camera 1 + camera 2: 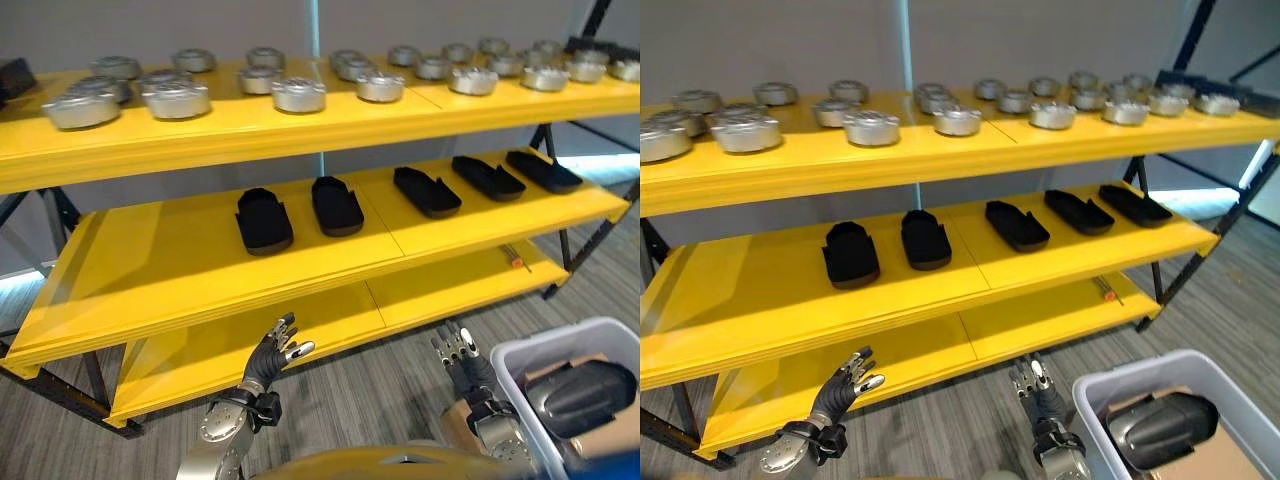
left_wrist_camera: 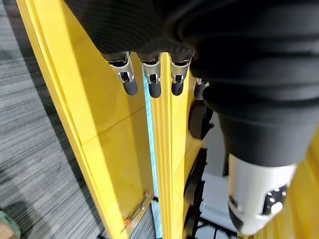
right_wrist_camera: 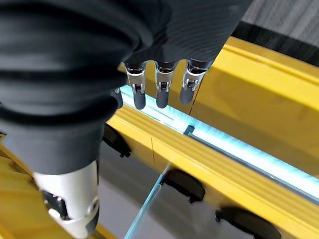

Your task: Move parts from the plastic box to the shelf.

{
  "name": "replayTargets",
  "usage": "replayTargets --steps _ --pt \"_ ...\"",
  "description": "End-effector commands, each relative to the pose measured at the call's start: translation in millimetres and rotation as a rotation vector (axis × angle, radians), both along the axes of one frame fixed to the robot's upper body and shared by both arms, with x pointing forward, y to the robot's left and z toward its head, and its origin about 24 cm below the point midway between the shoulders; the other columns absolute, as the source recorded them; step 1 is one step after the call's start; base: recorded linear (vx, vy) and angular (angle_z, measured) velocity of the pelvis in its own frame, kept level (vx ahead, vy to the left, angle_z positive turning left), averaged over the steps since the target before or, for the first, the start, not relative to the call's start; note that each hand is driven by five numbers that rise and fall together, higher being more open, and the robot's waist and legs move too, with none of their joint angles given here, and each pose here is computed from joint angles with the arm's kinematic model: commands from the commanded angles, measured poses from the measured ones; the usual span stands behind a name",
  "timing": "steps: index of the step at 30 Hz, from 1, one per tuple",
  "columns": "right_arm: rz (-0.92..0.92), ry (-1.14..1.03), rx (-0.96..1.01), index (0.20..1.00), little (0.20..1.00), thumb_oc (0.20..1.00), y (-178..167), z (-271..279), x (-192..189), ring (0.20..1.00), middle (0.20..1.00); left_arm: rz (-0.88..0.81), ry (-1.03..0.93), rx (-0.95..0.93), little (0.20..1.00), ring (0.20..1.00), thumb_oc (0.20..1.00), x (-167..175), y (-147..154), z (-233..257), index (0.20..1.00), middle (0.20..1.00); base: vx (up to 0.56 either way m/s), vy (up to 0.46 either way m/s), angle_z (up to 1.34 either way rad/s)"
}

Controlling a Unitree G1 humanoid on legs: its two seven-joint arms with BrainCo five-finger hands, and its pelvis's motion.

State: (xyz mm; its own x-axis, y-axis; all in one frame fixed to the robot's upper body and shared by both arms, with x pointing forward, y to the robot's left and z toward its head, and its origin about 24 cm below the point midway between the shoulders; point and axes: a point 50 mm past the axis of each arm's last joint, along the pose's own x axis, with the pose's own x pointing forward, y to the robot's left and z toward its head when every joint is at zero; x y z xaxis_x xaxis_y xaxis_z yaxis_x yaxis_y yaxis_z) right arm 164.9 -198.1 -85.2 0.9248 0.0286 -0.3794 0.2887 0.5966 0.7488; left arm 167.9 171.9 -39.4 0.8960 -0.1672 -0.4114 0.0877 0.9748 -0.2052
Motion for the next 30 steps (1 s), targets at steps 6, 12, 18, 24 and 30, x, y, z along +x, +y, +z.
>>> replayTargets --steps 6,12,18,24,30 --pt "-0.026 -0.196 -0.153 1.0 1.0 1.0 -30.5 41.4 33.6 1.0 1.0 0.0 -0.266 0.026 1.0 1.0 1.0 27.8 3.0 49.8 1.0 1.0 -0.01 -0.186 -0.09" --pt "-0.103 -0.22 -0.162 1.0 1.0 1.0 -49.9 47.8 26.9 1.0 1.0 -0.033 -0.361 0.081 1.0 1.0 1.0 34.7 1.9 68.9 1.0 1.0 -0.03 -0.277 0.44" --pt "-0.049 -0.217 -0.079 1.0 1.0 1.0 -12.7 42.6 48.5 1.0 1.0 0.045 -0.445 0.143 1.0 1.0 1.0 36.0 16.2 86.5 1.0 1.0 -0.08 -0.184 -1.24" --pt "0.0 -0.22 -0.049 1.0 1.0 1.0 6.8 42.5 53.4 1.0 1.0 0.027 -0.413 0.085 1.0 1.0 1.0 33.7 8.5 79.5 1.0 1.0 0.03 0.135 -0.81" --pt "0.009 -0.229 -0.055 1.0 1.0 1.0 11.3 45.8 55.2 1.0 1.0 0.028 -0.381 0.057 1.0 1.0 1.0 34.4 6.1 73.8 1.0 1.0 0.02 0.084 -0.31"
